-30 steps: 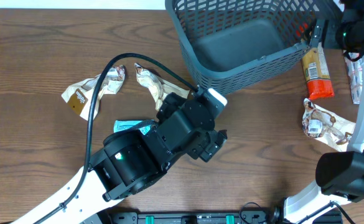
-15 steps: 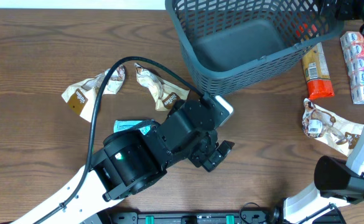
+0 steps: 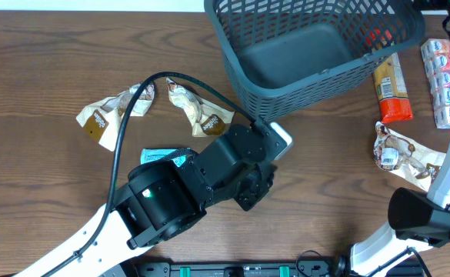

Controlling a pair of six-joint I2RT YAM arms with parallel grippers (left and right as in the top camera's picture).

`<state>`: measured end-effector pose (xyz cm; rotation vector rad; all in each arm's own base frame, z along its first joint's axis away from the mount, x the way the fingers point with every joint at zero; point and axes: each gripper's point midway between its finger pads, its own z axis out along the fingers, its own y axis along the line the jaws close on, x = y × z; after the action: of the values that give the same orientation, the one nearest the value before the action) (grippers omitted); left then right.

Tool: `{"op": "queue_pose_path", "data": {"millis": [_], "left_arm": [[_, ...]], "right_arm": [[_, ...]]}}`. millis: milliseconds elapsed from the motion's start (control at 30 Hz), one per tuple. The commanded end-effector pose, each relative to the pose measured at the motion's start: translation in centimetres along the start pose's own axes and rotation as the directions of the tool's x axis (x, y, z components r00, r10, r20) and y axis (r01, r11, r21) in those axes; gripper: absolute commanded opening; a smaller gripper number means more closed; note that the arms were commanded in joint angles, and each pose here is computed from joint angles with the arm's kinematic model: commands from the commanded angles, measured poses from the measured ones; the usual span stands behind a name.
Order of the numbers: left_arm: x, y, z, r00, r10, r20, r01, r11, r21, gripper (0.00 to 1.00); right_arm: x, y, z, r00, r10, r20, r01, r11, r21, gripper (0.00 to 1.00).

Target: Pack container

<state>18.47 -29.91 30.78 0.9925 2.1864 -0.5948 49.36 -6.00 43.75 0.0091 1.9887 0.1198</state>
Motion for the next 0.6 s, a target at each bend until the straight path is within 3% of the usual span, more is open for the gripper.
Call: {"op": "queue_pose_path", "data": {"millis": [0,333,567], "left_arm": [[-1.0,0.5,-0.6,0.999,0.005,0.038,-0.004,1.000,-0.027,0.06],[-1.7,0.5,3.5,0.998,-0.049,0.035,0.050,0.998,-0.030,0.06],[-2.3,0.4,8.7,0.996,-0.091,0.018,0.092,0.995,-0.026,0.06]], "right_arm": [[-0.3,0.3,0.5,0.995,0.103,0.010,-0.102,0.995,-0.017,0.01],[4.4,-1.0,4.9,0.964,0.227,-0.142,-0.227,0.974,0.018,0.01],[5.8,0.6,5.8,0.973,0.119,-0.199,-0.139,0.986,-0.092,0.01]]}}
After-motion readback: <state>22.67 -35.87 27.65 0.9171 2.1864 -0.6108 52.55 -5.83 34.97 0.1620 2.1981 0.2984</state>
